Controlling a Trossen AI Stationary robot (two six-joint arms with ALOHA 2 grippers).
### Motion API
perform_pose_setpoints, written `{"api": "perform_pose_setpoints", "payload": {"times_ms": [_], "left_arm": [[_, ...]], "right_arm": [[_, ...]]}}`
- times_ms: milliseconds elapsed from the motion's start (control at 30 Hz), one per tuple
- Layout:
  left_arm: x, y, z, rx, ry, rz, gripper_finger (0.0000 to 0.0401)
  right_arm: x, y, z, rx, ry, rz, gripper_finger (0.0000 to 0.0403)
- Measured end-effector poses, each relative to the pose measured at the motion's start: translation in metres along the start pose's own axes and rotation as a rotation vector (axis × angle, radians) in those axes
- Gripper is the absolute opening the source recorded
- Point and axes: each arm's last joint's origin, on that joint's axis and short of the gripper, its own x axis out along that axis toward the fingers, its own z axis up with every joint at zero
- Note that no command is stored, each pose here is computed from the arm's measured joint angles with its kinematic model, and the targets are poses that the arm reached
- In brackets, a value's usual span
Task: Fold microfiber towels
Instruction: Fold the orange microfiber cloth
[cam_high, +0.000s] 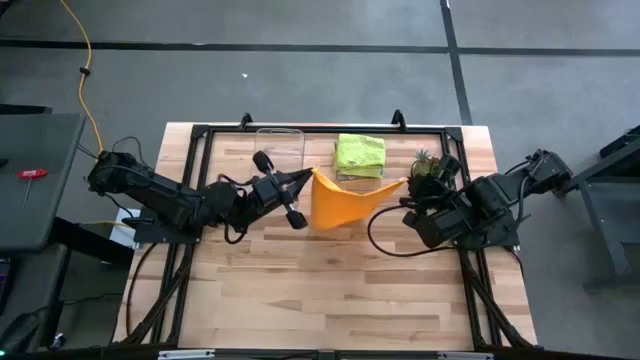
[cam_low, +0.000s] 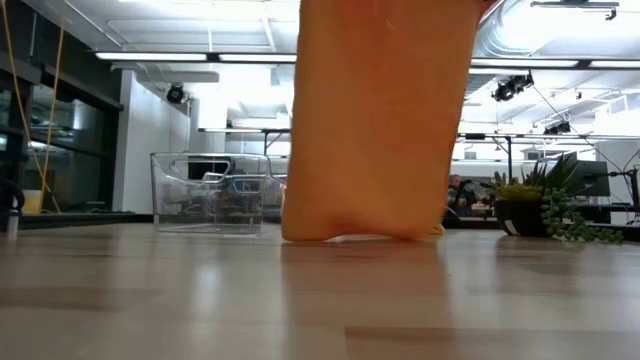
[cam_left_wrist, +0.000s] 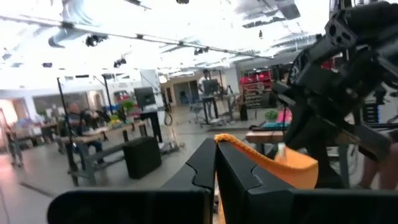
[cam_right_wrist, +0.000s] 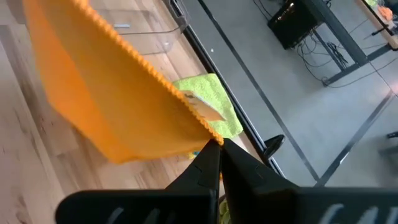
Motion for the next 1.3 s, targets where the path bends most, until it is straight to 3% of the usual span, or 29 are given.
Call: {"api": "perform_pose_setpoints", "payload": {"times_ms": [100, 400, 767, 967, 1133, 1300], "left_arm": [[0.001, -0.007, -0.014, -0.016, 0.036, -0.002, 0.0000], [-0.014, -0.057, -0.049, 0.180, 0.142, -0.052, 0.0000], [-0.088, -0.114, -0.052, 0.273, 0.240, -0.037, 0.0000], [-0.143, -0.131, -0.053, 0.218, 0.293, -0.024, 0.0000], [-0.181, -0.134, -0.066, 0.067, 0.323, -0.081, 0.0000], [-0.200, -0.128, -0.083, -0.125, 0.436, -0.153, 0.0000]], "right_arm": [[0.000, 0.000, 0.000, -0.010, -0.001, 0.007, 0.0000], [-0.001, 0.031, -0.003, -0.057, 0.031, 0.063, 0.0000], [-0.012, 0.102, -0.026, -0.055, 0.063, 0.128, 0.0000], [-0.005, 0.155, -0.043, -0.033, 0.119, 0.147, 0.0000], [0.013, 0.203, -0.059, -0.029, 0.202, 0.183, 0.0000], [0.035, 0.239, -0.074, -0.032, 0.308, 0.216, 0.0000]]}}
